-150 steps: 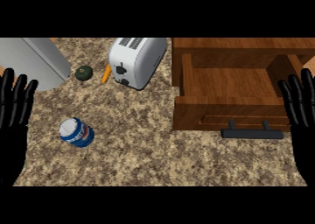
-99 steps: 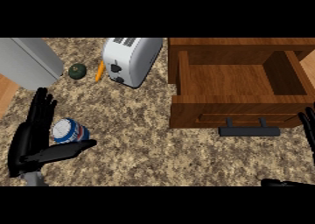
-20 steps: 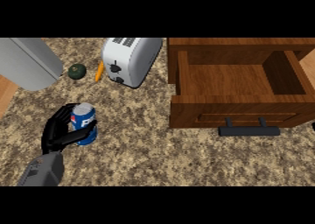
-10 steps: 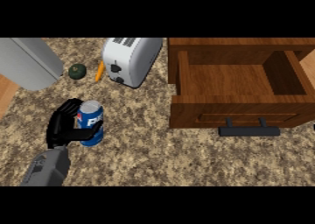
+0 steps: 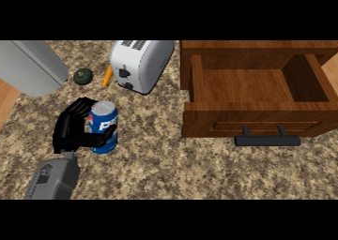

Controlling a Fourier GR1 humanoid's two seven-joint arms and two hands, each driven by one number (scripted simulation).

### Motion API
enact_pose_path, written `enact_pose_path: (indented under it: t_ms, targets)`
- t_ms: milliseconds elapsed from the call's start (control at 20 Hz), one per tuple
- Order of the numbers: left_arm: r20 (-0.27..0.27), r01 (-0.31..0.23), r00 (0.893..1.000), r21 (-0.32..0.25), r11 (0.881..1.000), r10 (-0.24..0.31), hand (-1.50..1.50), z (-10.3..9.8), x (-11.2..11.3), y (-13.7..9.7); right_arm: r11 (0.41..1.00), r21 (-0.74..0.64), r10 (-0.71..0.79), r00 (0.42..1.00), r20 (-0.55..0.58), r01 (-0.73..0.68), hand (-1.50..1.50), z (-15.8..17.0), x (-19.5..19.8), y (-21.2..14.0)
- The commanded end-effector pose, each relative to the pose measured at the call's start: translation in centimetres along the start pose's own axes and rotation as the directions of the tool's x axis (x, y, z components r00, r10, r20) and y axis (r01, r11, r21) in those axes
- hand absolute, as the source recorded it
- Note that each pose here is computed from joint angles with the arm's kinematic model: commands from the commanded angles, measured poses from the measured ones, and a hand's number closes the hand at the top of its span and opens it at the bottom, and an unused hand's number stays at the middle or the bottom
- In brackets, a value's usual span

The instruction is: Pick up the can, place it into the drawer and close the drawer

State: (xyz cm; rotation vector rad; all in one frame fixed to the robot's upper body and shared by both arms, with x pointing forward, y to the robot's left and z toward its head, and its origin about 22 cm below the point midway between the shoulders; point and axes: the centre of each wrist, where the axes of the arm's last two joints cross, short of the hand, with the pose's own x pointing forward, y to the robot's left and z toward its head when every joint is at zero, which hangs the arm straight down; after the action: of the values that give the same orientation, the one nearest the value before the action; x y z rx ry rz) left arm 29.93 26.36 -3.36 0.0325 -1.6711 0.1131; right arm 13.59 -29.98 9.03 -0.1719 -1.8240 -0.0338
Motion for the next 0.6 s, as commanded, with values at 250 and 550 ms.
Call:
enact_pose_path:
  t_ms: [250, 550]
  targets:
    - [0.085, 0.033, 0.996, -0.105, 0.994, -0.024, 1.5, -1.3, 6.9, -5.4, 1.0, -0.006, 0.007, 1.0, 0.012, -0.007, -1.5, -1.4, 0.6, 0.1]
    - [0.098, 0.043, 0.995, -0.152, 0.987, -0.029, 1.5, -3.1, 10.6, -11.3, 1.0, -0.023, 0.008, 1.0, 0.008, -0.008, -1.5, -2.0, 1.6, -1.2]
